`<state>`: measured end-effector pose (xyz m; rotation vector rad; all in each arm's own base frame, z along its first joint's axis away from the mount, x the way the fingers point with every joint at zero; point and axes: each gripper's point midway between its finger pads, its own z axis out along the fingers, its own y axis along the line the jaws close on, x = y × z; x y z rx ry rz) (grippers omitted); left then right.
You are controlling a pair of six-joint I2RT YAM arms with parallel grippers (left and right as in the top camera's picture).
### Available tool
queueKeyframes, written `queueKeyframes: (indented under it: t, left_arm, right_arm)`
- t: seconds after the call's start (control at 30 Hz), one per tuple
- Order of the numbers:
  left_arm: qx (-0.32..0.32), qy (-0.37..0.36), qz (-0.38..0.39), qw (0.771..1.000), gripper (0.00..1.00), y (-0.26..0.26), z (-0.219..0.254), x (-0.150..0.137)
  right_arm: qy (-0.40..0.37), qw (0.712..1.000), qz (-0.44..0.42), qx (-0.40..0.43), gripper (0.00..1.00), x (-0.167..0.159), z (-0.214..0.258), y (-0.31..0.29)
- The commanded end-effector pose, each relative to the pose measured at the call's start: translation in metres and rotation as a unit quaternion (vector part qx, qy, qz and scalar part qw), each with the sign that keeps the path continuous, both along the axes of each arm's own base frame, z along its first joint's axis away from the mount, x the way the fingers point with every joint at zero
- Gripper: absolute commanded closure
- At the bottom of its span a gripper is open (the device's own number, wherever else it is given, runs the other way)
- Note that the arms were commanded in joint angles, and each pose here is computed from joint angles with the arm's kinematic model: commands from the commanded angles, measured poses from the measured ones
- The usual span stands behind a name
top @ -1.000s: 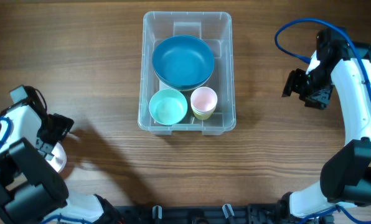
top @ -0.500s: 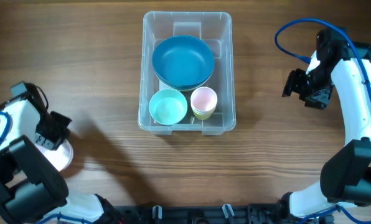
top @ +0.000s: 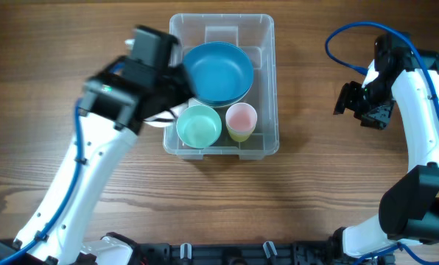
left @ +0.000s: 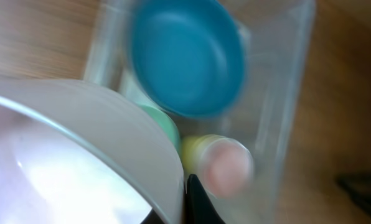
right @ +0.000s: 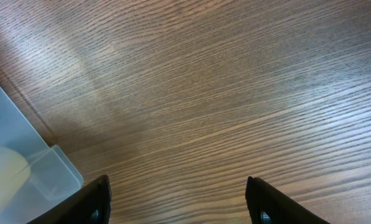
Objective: Pack container
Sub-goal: 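Carry the white bowl with the left gripper into the container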
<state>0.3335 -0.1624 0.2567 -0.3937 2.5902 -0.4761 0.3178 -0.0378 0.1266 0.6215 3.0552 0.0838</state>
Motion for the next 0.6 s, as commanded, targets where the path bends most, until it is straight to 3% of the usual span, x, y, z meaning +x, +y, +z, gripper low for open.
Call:
queueKeyframes:
  t: [0.0, 0.23, 0.37, 0.4, 0.43, 0.47, 0.57]
  left_arm:
    - [0.021, -0.001, -0.002, 1.0, 0.96, -0.036, -0.013, -0.001]
    - [0.066, 0.094, -0.022, 0.993, 0.96, -0.06, -0.095, 0.009]
    - [0.083, 0.119, -0.024, 0.989, 0.96, -0.061, -0.119, 0.011]
    - [0.085, 0.122, -0.023, 0.989, 0.9, -0.061, -0.121, 0.011]
    - [0.085, 0.122, -0.023, 0.989, 0.67, -0.06, -0.121, 0.012]
    - [0.084, 0.121, -0.023, 0.989, 0.53, -0.06, -0.121, 0.013]
    - [0.086, 0.114, -0.024, 0.989, 0.42, -0.055, -0.115, 0.015]
  right_arm:
    - [-0.016, 1.0, 0.007, 0.008, 0.3, 0.004, 0.008, 0.003]
    - [-0.016, 1.0, 0.008, 0.008, 0.3, 0.004, 0.008, 0.003]
    - [-0.016, 1.0, 0.008, 0.008, 0.3, 0.004, 0.008, 0.003]
    - [-0.016, 1.0, 0.007, 0.008, 0.3, 0.004, 0.008, 0.003]
    - [-0.016, 1.0, 0.008, 0.008, 0.3, 0.004, 0.008, 0.003]
    - [-0.016, 1.0, 0.008, 0.008, 0.3, 0.004, 0.008, 0.003]
    - [-0.016, 1.0, 0.008, 0.008, 0.3, 0.004, 0.008, 0.003]
